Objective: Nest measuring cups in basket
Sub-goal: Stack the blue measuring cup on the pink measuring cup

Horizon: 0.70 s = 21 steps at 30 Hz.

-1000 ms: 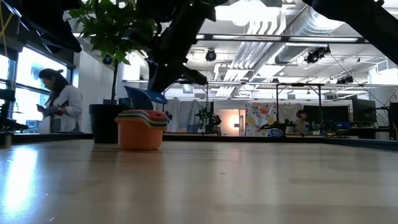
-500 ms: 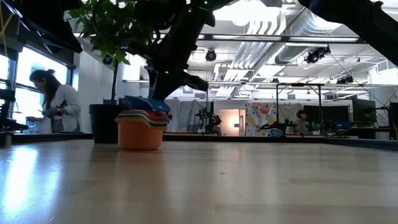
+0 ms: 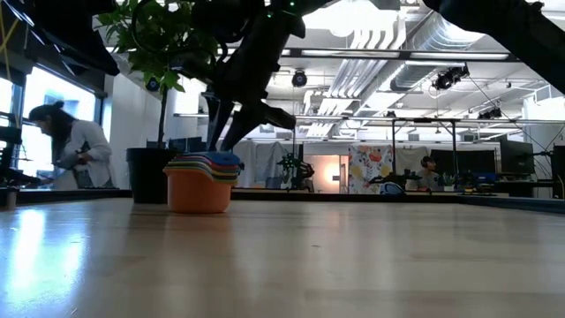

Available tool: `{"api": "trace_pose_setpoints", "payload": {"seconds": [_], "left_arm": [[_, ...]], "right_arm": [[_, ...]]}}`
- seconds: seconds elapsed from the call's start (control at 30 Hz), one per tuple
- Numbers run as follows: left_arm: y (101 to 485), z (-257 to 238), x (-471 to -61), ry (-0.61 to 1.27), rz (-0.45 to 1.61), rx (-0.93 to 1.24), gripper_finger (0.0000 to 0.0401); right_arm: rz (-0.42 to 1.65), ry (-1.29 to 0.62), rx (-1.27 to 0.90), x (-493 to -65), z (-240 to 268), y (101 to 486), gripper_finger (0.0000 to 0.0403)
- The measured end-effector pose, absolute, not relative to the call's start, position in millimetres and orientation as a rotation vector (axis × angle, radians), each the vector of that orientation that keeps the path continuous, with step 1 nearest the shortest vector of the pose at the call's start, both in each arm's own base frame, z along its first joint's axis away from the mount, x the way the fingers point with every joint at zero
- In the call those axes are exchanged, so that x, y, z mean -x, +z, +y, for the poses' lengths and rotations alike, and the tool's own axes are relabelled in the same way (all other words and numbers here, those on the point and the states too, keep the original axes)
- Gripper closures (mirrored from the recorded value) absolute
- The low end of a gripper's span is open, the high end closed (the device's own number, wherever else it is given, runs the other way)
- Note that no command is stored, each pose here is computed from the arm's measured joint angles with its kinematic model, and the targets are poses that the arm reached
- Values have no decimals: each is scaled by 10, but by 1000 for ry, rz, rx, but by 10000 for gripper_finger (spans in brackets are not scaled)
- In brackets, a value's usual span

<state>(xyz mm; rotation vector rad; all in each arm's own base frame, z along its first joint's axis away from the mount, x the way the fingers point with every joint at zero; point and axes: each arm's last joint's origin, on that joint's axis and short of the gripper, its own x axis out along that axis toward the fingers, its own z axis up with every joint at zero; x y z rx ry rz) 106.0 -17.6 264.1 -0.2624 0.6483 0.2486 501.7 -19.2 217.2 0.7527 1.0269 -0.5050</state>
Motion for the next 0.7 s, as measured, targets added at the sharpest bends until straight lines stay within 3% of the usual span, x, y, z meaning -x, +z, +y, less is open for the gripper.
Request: {"api": "trace_pose_setpoints", "payload": {"seconds": [0.7], "left_arm": [[2664,-181,-1058,212,630,256,343]], "right_arm": [[1039,-427,-869,-4992,-352,2320,315]]}}
